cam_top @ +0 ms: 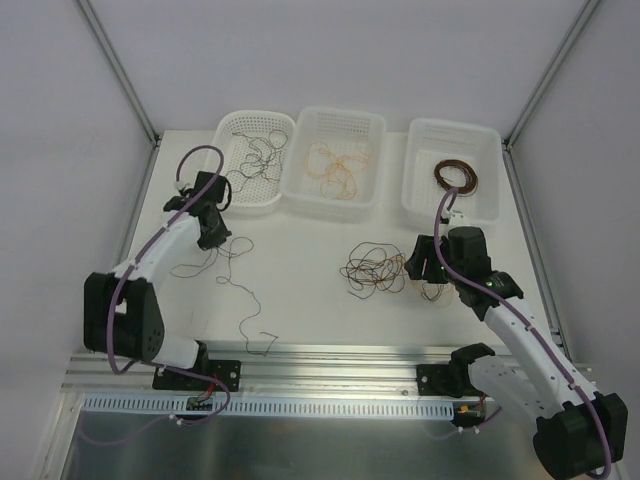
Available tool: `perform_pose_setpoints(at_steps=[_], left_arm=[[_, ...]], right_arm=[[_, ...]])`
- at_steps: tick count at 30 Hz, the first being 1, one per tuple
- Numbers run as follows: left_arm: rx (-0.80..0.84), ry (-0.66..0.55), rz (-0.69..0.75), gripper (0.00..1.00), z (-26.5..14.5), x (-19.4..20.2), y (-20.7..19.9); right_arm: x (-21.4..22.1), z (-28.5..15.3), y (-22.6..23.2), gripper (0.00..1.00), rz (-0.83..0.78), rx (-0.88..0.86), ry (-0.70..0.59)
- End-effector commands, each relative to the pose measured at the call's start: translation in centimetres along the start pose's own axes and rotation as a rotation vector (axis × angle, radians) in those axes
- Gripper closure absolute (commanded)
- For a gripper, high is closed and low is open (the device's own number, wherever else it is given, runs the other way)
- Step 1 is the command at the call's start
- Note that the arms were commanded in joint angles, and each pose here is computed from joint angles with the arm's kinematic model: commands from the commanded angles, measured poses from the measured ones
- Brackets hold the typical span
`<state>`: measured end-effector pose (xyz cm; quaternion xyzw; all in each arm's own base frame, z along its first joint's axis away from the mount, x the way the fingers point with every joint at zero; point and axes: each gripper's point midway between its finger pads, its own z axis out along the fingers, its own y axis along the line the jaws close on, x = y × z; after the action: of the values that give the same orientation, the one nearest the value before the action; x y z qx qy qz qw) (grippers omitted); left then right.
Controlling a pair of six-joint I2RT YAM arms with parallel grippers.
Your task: Untangle the cables
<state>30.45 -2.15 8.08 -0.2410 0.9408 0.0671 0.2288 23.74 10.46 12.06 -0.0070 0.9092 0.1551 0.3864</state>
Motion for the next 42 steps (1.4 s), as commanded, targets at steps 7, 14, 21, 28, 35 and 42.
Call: perform_pose_setpoints(at_steps=[7, 14, 21, 28, 35, 42], left_arm=[[0.225, -0.347, -0.009, 1.00, -18.2, -9.5, 0.7], [0.492, -0.691, -0.032, 1.00, -34.4, -19.6, -1.7], [0.555, -0.897, 0.002, 1.00, -36.4, -27.7, -6.4], [0.469, -1.108, 0.035, 1.00, -32.9, -35.3, -10.2], [0.369, -0.926, 0.178, 1.00, -16.8, -35.9, -16.6], [0.409, -0.633, 0.295, 1.00, -3.4, -29.4, -20.3]], right_arm=[[-0.5, -0.7, 0.7, 0.36, -0.017, -0.032, -0.015], [-0.8, -1.1, 0.7, 0.36, -0.017, -0.029, -0.027], [-0.9, -1.5, 0.8, 0.36, -0.028, -0.039, -0.042], [-0.8, -2.1, 0.7, 0.36, -0.054, -0.040, -0.044], [-0.3, -1.9, 0.9, 0.36, -0.058, -0.059, -0.031], [0.1, -1.2, 0.9, 0.36, -0.057, -0.061, -0.008]])
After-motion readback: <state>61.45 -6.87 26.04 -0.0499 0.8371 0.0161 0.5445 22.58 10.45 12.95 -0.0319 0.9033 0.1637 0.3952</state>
